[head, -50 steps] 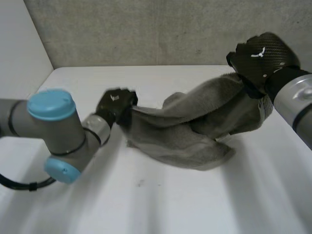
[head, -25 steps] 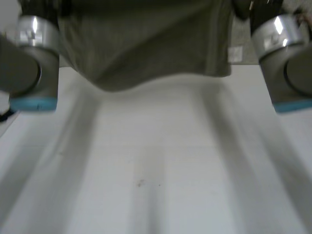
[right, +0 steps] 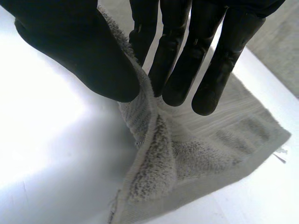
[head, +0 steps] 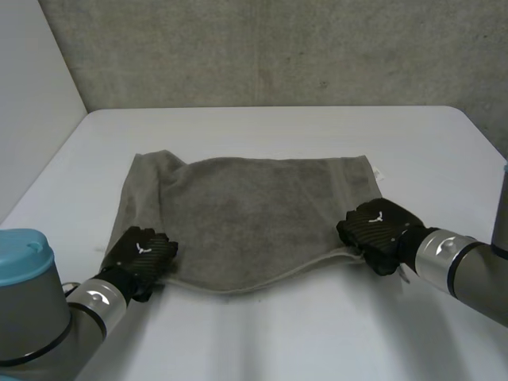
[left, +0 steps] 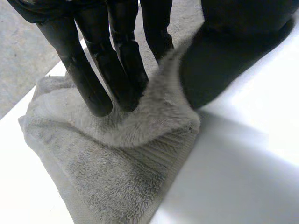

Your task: Fold the towel.

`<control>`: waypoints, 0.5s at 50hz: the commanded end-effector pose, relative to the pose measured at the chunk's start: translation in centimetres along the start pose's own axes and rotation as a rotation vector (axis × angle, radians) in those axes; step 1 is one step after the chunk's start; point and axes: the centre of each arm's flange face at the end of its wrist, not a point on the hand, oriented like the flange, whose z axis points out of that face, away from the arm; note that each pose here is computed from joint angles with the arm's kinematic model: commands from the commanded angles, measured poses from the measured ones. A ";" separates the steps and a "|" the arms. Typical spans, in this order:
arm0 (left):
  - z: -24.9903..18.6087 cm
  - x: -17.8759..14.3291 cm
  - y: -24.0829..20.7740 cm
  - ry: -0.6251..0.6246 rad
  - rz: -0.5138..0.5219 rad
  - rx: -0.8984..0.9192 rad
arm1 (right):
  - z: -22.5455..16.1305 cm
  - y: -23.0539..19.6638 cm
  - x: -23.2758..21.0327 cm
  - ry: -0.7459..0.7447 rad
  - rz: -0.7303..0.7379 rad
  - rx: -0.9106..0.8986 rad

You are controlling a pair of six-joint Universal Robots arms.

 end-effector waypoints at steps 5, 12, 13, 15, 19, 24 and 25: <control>0.0 -1.6 -1.6 -0.060 -0.004 0.070 | -0.5 1.2 2.8 0.116 0.194 0.023; 0.9 -2.3 -0.7 -0.089 -0.042 0.059 | -0.5 1.5 3.2 0.126 0.238 0.018; 1.0 -2.4 -0.4 -0.087 -0.065 0.047 | -0.6 1.7 3.2 0.128 0.245 0.014; 1.2 -2.3 -0.2 -0.085 -0.091 0.042 | -0.6 1.7 3.2 0.127 0.249 0.013; 1.4 -2.3 -0.1 -0.081 -0.198 0.040 | -0.6 1.9 3.2 0.131 0.265 0.013; 1.5 -2.6 -0.2 -0.084 -0.266 0.048 | -0.5 1.9 3.2 0.133 0.291 0.017; 1.5 -2.5 -0.2 -0.082 -0.268 0.048 | -0.5 1.9 3.2 0.134 0.291 0.016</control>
